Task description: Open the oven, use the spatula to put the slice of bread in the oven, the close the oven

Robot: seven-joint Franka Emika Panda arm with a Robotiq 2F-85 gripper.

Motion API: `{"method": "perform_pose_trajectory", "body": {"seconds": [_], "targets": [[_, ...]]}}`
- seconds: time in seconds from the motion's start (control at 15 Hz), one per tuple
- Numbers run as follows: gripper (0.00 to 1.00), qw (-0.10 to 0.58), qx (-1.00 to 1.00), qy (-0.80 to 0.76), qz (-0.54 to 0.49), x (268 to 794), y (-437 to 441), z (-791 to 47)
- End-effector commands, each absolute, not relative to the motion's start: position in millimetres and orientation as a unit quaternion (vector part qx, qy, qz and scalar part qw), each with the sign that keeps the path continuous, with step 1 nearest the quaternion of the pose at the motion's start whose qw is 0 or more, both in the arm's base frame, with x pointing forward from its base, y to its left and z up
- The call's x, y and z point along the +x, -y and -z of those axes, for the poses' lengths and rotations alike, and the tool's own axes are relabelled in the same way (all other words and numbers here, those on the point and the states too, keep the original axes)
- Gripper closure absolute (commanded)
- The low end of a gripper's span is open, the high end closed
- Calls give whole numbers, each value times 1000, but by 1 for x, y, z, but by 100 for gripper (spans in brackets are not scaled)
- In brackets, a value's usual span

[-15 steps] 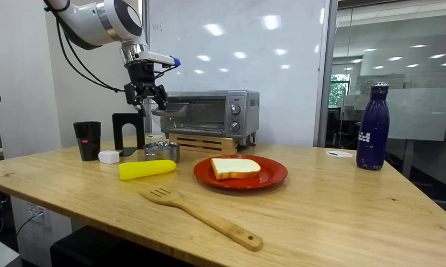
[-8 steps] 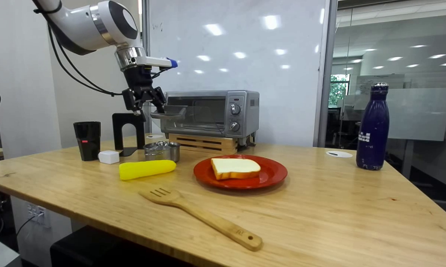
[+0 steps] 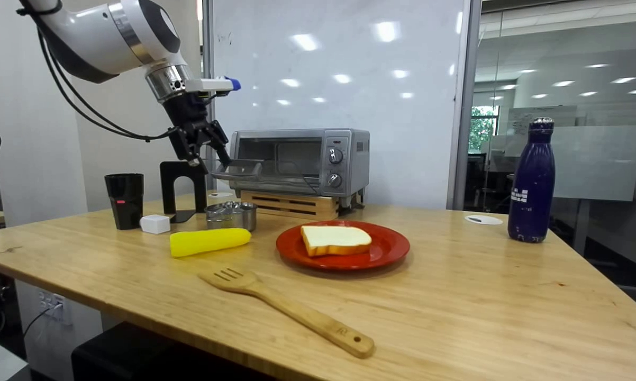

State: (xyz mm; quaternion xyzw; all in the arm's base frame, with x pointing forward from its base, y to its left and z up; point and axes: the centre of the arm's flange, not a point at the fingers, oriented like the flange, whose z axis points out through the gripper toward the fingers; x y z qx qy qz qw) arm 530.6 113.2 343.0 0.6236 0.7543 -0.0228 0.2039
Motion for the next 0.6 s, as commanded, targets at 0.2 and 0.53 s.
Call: {"method": "perform_pose_trajectory", "body": {"seconds": [0.2, 0.53], "targets": [[0, 221, 581, -783, -17, 491, -127, -359], [0, 180, 620, -763, -33, 495, -107, -386]]}}
